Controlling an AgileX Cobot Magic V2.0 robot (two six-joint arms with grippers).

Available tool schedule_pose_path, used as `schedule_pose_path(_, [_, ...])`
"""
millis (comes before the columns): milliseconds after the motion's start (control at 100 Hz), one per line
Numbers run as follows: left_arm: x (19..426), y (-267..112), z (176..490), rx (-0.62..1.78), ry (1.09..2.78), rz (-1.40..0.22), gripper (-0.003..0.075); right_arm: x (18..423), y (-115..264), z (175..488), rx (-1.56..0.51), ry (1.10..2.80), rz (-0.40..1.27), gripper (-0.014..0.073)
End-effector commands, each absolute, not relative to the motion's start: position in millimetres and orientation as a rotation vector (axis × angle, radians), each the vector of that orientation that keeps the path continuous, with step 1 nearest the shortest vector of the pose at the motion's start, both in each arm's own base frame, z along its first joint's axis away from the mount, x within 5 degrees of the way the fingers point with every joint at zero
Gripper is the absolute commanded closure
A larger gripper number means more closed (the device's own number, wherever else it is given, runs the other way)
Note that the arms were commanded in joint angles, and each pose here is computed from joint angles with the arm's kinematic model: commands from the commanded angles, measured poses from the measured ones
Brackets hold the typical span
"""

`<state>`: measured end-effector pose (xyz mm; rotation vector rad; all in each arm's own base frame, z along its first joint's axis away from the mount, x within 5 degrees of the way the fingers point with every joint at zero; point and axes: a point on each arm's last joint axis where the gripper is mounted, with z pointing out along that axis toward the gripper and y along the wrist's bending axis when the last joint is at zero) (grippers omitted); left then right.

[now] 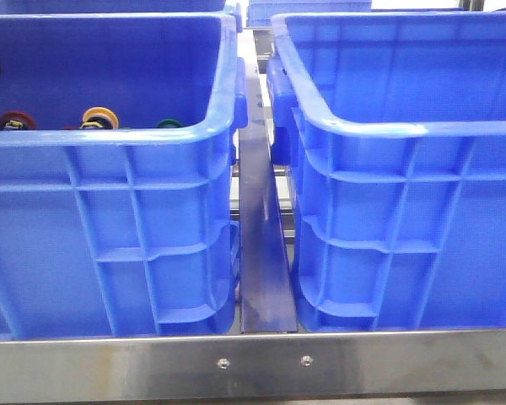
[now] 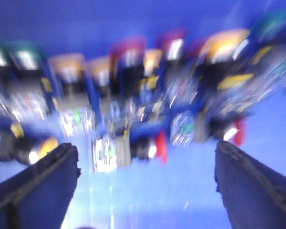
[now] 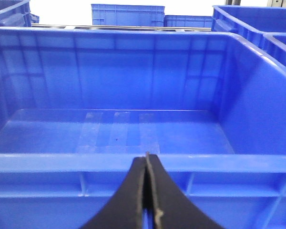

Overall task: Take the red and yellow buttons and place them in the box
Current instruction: 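Lower the left gripper into the button bin toward a red button, then close the left gripper on the red-capped button's base and lift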

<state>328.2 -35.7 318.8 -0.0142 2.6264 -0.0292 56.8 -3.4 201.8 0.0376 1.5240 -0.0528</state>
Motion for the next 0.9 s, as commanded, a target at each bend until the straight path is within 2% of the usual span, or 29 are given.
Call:
schedule_pose_path(0, [342,-39,332,-0.004,2.616,-0.021,0.0168,54,-3,210,0.021,1.422,-0.064,0.0663])
schedule_pose_path(360, [392,-47,305,-0.010,2.698,-0.019,0.0188,54,-3,210,0.021,1.422,-0.064,0.0663])
schedule_pose_path(430, [395,-47,302,-0.009,2.700,-0.019,0.0231,54,-3,210,0.021,1.422,-0.064,0.0663])
schedule_pose_path(690, [395,-47,301,-0.010,2.711,-0.017,0.0486,54,-3,210,0.021,1.422,-0.064,0.0663])
schedule_pose_path(790, [395,-47,301,-0.010,2.711,-0.017,0.0543,54,-3,210,0.021,1.422,-0.064,0.0663])
schedule_pose_path(890, [395,-47,301,-0.010,2.711,-0.017,0.0554,54,-3,210,0.021,1.422,-0.064,0.0663])
